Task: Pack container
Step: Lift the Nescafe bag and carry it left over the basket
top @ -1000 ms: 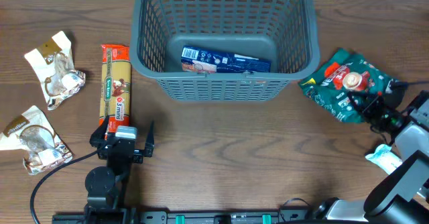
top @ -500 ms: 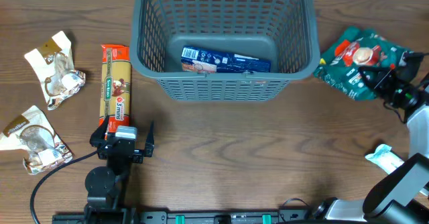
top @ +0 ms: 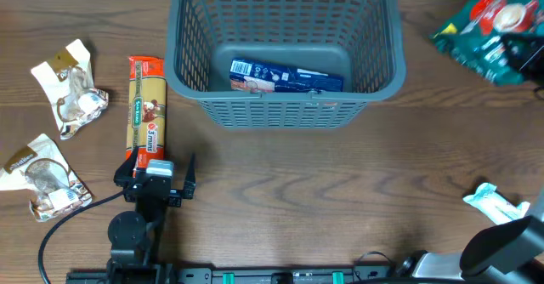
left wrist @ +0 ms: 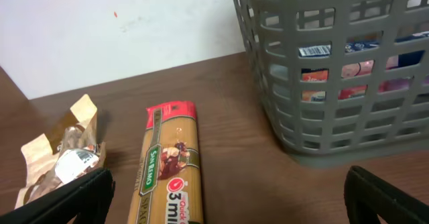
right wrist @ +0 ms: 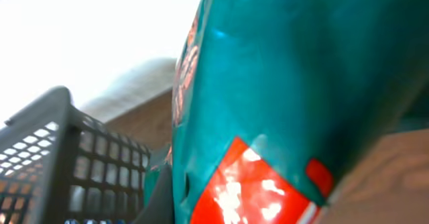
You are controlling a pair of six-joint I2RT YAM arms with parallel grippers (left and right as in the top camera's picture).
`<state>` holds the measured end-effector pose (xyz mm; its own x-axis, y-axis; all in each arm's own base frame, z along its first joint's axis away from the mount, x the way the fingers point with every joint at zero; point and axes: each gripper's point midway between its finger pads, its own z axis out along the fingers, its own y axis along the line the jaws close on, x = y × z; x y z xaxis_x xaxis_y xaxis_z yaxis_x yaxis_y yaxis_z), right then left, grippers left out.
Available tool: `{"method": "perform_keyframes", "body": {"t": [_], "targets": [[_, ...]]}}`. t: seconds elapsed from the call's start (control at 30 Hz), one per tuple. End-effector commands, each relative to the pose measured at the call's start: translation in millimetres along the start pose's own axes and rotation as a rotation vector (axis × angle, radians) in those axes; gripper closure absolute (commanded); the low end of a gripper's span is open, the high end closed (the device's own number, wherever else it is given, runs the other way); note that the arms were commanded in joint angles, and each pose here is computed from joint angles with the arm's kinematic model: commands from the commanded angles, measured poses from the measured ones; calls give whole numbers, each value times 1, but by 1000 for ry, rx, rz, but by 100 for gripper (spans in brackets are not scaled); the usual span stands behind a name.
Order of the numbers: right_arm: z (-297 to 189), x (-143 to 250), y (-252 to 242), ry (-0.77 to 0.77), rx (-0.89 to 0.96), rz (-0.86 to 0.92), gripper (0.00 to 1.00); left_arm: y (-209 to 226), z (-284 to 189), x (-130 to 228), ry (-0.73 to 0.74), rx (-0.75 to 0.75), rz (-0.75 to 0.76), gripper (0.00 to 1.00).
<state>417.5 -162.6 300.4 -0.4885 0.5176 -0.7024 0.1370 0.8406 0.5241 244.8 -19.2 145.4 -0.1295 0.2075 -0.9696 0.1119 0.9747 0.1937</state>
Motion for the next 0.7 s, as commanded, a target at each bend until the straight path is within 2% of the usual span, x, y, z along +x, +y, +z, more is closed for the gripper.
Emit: {"method": "perform_keyframes", "body": {"t": [0.0, 0.23, 0.67], "targets": [[-35, -45, 66, -116, -85, -172, 99, -6, 2, 14, 32, 23, 12, 1], [-54, -61, 124, -149, -136, -270, 99, -6, 2, 14, 32, 23, 12, 1], [-58, -44, 207, -125, -266, -433, 99, -6, 2, 14, 32, 23, 12, 1]]}}
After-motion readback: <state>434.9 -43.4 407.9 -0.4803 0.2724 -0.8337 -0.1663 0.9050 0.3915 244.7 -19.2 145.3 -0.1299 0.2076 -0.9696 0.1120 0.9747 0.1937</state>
